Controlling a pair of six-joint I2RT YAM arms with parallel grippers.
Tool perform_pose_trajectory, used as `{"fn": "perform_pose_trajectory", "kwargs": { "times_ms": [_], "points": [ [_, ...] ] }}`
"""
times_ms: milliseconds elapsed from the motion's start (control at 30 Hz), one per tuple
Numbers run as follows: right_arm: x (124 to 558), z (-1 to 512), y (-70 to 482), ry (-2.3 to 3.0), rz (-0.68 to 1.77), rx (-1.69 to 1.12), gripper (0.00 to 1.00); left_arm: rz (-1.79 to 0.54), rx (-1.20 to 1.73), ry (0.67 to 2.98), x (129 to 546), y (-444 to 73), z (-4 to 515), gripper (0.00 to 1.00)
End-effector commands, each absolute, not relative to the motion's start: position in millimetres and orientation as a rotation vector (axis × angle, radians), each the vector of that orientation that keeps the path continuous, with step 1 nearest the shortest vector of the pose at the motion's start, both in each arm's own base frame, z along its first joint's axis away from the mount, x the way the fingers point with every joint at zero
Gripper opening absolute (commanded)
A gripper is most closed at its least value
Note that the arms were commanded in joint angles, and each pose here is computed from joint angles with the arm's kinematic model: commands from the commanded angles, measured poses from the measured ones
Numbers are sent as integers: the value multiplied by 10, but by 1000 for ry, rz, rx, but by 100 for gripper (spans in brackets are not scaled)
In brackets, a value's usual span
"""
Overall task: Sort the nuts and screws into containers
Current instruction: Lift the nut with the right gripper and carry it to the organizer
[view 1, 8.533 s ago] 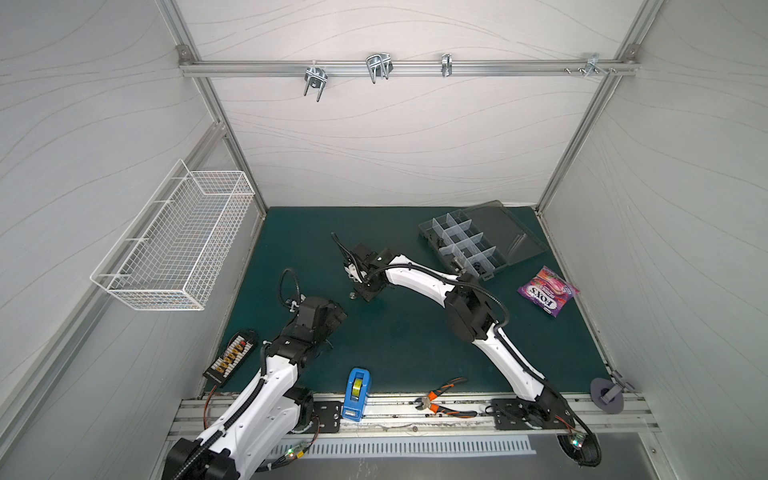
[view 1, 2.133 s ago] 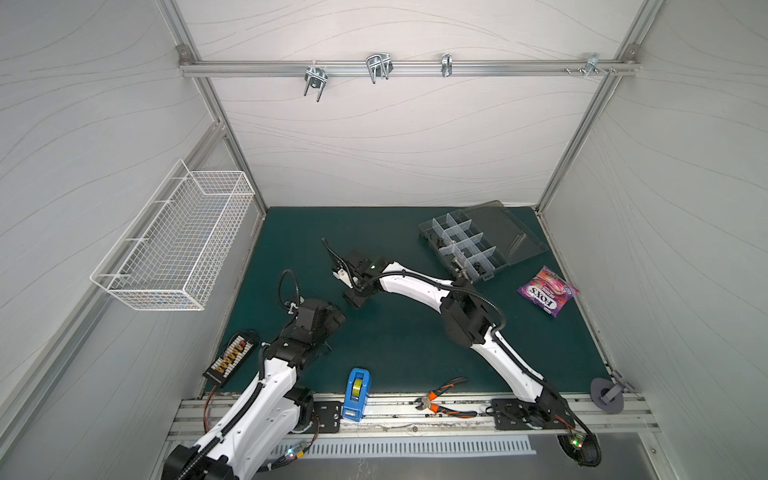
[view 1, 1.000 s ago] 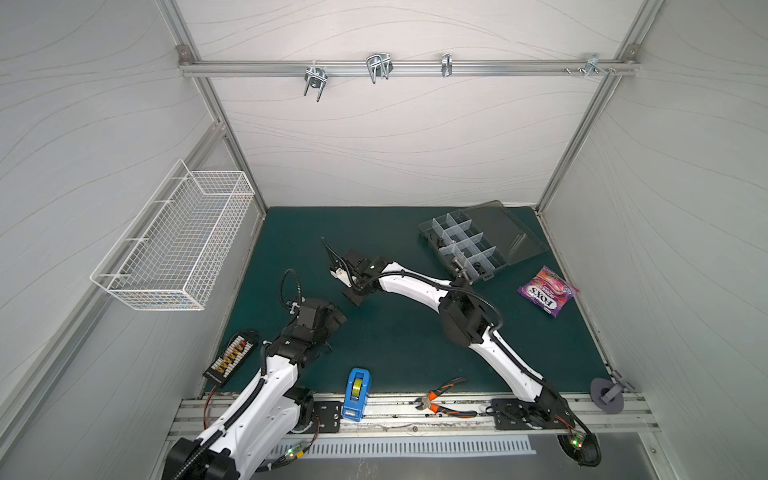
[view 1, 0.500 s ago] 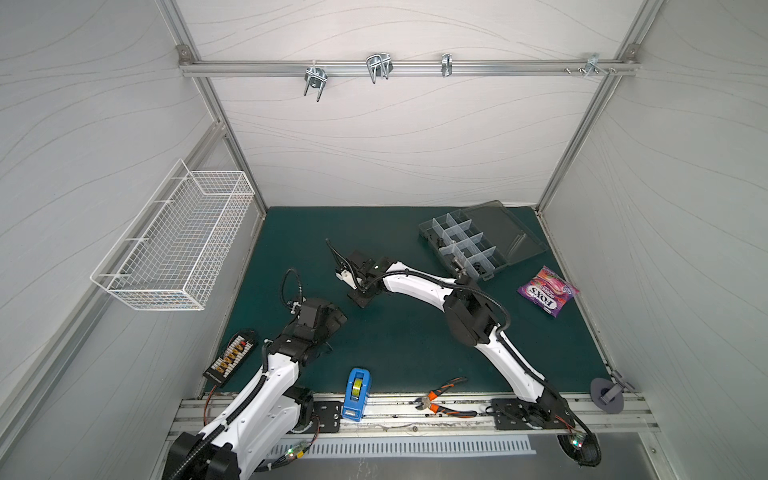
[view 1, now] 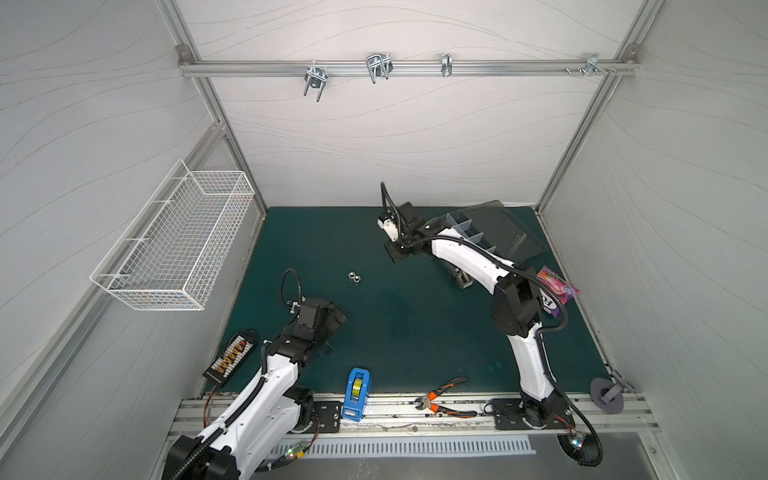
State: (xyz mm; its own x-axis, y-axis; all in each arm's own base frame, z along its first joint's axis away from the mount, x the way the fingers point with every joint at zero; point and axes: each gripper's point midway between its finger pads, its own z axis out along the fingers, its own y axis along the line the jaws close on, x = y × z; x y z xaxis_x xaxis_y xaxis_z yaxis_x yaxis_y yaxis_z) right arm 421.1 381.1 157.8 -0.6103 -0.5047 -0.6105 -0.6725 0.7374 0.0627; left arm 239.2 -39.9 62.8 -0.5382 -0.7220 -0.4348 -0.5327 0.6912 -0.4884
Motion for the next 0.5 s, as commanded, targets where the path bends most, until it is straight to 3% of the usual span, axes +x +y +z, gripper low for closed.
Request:
{"fn": "perform_pose_trajectory", "kwargs": {
  "times_ms": [0, 467],
  "points": [
    [4413, 1668, 3472, 2382, 342, -791, 0, -406, -952, 2211, 2498, -371, 847, 99],
    [5190, 1623, 2227, 2467, 210, -409, 0, -398, -960, 2208, 2493, -357, 881, 99]
  ]
}}
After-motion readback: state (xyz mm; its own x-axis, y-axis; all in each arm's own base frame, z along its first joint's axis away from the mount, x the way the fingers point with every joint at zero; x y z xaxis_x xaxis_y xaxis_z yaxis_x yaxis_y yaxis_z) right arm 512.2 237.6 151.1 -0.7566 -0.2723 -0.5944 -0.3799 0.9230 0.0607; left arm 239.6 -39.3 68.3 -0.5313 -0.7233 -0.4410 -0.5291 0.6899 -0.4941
